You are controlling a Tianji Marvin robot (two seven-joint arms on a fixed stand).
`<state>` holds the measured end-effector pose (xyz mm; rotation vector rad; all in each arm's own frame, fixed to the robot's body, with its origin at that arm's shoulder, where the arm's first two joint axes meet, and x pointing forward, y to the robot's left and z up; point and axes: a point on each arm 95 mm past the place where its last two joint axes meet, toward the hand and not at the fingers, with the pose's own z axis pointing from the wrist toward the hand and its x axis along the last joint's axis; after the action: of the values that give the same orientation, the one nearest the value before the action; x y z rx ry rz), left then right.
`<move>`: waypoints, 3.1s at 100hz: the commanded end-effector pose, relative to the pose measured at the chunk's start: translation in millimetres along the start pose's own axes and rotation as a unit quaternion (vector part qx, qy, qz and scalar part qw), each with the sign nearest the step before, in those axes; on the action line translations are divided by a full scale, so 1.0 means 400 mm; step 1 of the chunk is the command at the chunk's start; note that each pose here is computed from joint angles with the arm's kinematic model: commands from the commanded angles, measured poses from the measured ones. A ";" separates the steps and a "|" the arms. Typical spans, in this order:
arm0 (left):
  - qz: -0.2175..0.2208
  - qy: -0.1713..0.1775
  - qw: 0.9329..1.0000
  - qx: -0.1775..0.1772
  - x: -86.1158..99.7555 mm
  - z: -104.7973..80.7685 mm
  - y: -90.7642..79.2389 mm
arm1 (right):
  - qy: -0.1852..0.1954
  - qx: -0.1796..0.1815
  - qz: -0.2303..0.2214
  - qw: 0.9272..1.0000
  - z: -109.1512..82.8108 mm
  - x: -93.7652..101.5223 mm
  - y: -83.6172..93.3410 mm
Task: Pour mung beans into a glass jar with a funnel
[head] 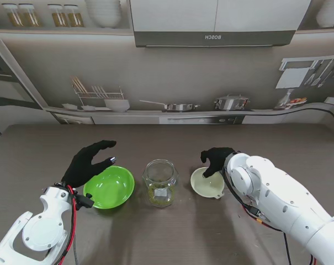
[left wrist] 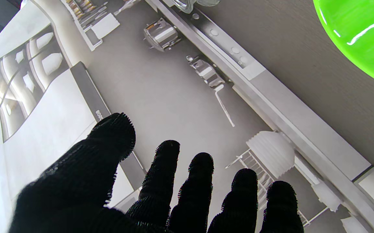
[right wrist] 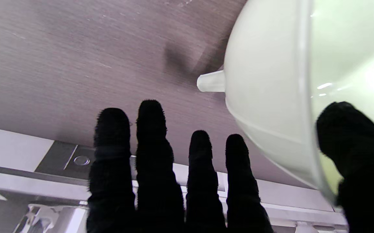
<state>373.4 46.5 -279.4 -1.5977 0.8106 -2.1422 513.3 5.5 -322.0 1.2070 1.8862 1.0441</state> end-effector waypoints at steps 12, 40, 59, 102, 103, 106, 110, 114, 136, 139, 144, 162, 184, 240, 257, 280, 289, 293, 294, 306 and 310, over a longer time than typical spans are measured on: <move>-0.002 0.000 1.000 -0.009 0.001 -0.001 0.005 | 0.004 -0.003 -0.003 1.000 -0.010 -0.001 0.012; -0.002 0.000 1.000 -0.011 0.000 -0.001 0.005 | 0.026 -0.014 0.003 1.000 -0.044 -0.019 0.038; -0.003 0.000 1.000 -0.013 -0.001 0.000 0.006 | 0.029 -0.034 0.024 0.999 -0.091 -0.038 0.060; -0.004 0.001 1.000 -0.021 -0.001 0.002 0.014 | -0.022 -0.032 0.068 0.997 -0.239 -0.147 0.052; -0.003 0.001 1.000 -0.022 -0.001 0.003 0.014 | -0.023 -0.031 0.068 0.997 -0.242 -0.149 0.050; -0.003 0.001 1.000 -0.024 -0.001 0.003 0.016 | -0.026 -0.028 0.067 0.997 -0.251 -0.158 0.043; -0.004 0.001 1.000 -0.026 -0.001 0.004 0.018 | -0.029 -0.023 0.067 0.997 -0.263 -0.167 0.034; -0.004 0.001 1.000 -0.027 -0.001 0.005 0.020 | -0.031 -0.018 0.066 0.997 -0.274 -0.176 0.024; -0.005 0.003 1.000 -0.031 0.001 0.007 0.025 | -0.045 0.005 0.067 0.997 -0.322 -0.216 -0.036; -0.005 0.003 0.999 -0.031 0.000 0.006 0.025 | -0.047 0.007 0.067 0.997 -0.326 -0.219 -0.045; -0.005 0.003 0.999 -0.031 -0.001 0.006 0.025 | -0.050 0.009 0.067 0.996 -0.332 -0.224 -0.059; -0.005 0.000 0.999 -0.035 -0.001 0.005 0.029 | -0.059 0.004 0.062 0.996 -0.343 -0.232 -0.101; -0.005 -0.002 0.999 -0.040 -0.001 0.006 0.033 | -0.068 -0.001 0.056 0.996 -0.342 -0.237 -0.140; -0.002 -0.006 0.999 -0.048 -0.003 0.009 0.040 | -0.096 0.035 0.064 0.993 -0.340 -0.265 -0.192; -0.002 -0.008 0.999 -0.050 -0.003 0.008 0.042 | -0.095 0.044 0.070 0.992 -0.338 -0.263 -0.202; -0.003 -0.009 0.999 -0.052 -0.003 0.010 0.044 | -0.096 0.049 0.071 0.992 -0.327 -0.264 -0.217; -0.003 -0.010 0.999 -0.053 -0.003 0.010 0.045 | -0.096 0.052 0.072 0.991 -0.324 -0.264 -0.223; -0.003 -0.010 0.999 -0.053 -0.003 0.010 0.046 | -0.097 0.053 0.072 0.991 -0.323 -0.263 -0.226; -0.003 -0.010 0.999 -0.054 -0.003 0.010 0.046 | -0.097 0.053 0.073 0.991 -0.323 -0.263 -0.227; -0.003 -0.011 0.998 -0.054 -0.003 0.010 0.046 | -0.101 0.056 0.071 0.991 -0.320 -0.263 -0.235; -0.004 -0.011 0.998 -0.054 -0.003 0.010 0.046 | -0.102 0.056 0.071 0.991 -0.319 -0.264 -0.236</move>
<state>377.2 33.9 -289.3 -1.6604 0.9094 -2.1167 411.2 -150.8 -321.4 1.4437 1.7103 0.8976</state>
